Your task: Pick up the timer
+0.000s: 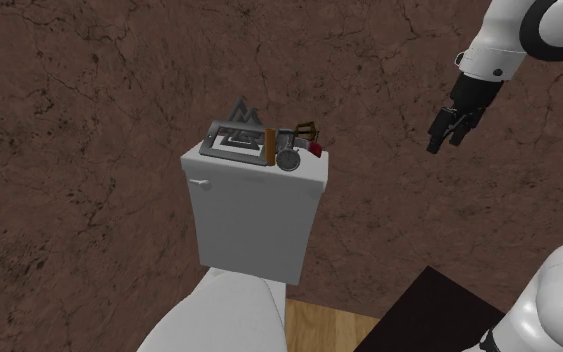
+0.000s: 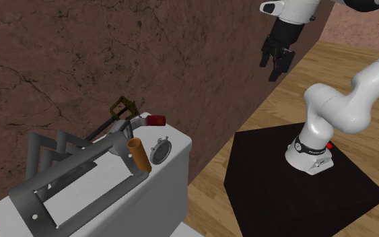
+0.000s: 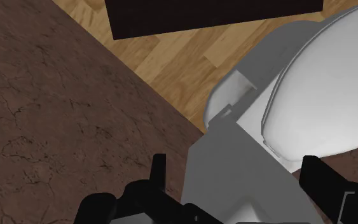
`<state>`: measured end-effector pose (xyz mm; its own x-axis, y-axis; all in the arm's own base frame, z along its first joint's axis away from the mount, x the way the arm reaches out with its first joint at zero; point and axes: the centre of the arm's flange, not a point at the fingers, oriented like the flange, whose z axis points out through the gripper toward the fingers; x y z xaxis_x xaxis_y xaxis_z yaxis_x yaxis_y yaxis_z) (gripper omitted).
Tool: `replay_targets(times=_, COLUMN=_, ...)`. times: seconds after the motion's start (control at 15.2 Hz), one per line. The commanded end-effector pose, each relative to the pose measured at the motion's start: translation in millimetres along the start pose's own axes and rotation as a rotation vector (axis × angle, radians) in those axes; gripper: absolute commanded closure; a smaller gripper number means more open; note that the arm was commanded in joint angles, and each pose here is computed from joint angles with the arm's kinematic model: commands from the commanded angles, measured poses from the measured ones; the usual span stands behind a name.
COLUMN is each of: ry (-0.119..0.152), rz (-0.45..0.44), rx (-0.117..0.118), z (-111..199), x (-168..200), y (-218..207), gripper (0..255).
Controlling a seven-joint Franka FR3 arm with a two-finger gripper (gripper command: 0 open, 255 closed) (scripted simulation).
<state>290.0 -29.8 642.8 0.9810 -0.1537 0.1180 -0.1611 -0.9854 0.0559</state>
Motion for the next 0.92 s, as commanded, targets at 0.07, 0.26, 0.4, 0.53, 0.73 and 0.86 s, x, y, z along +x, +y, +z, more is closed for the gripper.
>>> replay_targets(times=0.07, ry=0.002, rz=-0.027, rx=0.005, z=4.8, x=11.9, y=-0.5, gripper=0)
replay_targets(times=0.26, ry=0.008, rz=-0.106, rx=0.018, z=19.0, x=47.7, y=-4.1, gripper=0)
replay_targets(times=0.4, ry=0.012, rz=-0.159, rx=0.027, z=28.4, x=71.3, y=-8.2, gripper=0)
replay_targets(times=0.53, ry=0.016, rz=-0.213, rx=0.036, z=37.6, x=94.7, y=-13.6, gripper=0)
replay_targets(times=0.73, ry=0.022, rz=-0.292, rx=0.05, z=51.1, x=129.3, y=-24.2, gripper=0)
replay_targets(times=0.86, ry=0.026, rz=-0.345, rx=0.059, z=59.9, x=151.9, y=-32.8, gripper=0)
